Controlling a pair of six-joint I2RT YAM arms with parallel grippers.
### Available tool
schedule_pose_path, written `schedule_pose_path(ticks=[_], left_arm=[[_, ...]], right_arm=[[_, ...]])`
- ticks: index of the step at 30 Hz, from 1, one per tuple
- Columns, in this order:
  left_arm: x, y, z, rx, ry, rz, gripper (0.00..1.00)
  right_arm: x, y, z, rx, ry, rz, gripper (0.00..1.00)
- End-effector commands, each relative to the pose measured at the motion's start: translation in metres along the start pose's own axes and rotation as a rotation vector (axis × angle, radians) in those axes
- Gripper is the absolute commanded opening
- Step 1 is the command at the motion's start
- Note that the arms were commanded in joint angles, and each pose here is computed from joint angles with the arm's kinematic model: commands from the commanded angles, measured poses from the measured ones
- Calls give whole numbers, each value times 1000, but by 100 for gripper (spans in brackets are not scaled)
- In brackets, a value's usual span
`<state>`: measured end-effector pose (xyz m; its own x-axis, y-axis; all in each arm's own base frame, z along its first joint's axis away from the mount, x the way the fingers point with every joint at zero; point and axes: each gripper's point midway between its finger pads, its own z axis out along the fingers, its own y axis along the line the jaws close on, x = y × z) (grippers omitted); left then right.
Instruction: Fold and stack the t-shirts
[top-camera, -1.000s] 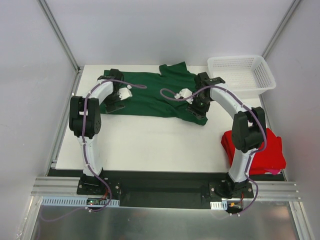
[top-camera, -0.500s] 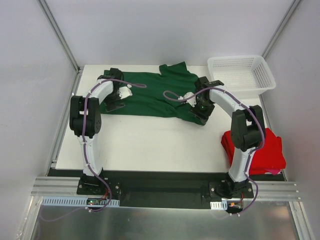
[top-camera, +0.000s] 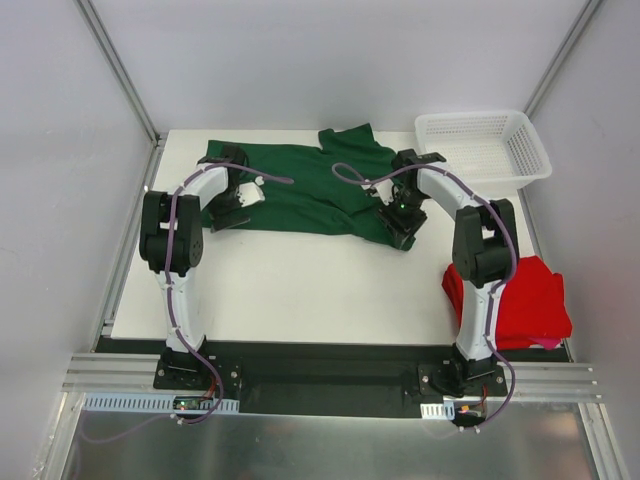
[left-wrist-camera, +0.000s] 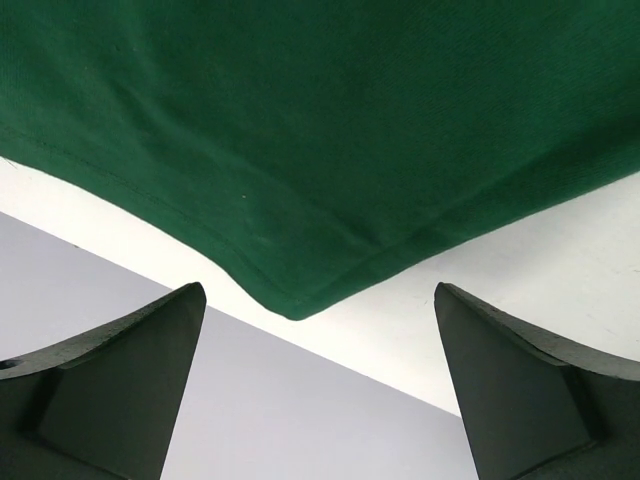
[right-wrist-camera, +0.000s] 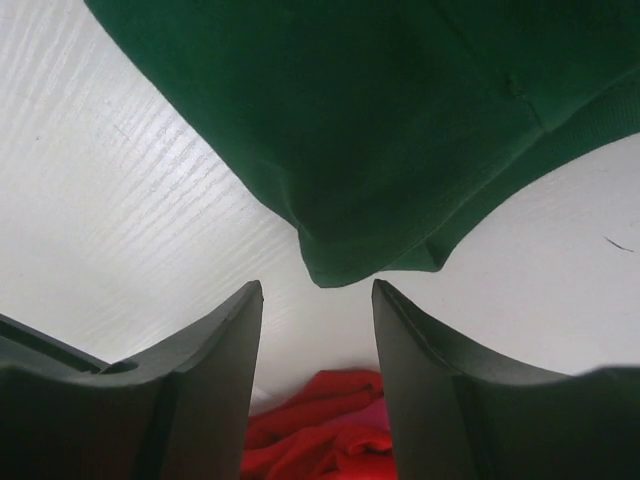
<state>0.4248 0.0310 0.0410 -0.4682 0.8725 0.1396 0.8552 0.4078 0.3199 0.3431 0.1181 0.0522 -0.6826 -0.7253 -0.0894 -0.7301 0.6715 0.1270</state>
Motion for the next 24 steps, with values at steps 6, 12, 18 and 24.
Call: schedule_pose_path(ticks=[6,12,18,24], left_arm=[[0,7,-25,-57,-5,9,99],[-2,13,-29,-73,-9,6,99],[0,13,-32,-76,-12,14,99],[3,8,-27,-61,1,7,99]], right_arm=[[-1,4,2,-47,-5,88,51],[0,2,7,-54,-1,97,49],[2,0,7,-56,-6,86,32],[5,0,4,-48,-14,69,20]])
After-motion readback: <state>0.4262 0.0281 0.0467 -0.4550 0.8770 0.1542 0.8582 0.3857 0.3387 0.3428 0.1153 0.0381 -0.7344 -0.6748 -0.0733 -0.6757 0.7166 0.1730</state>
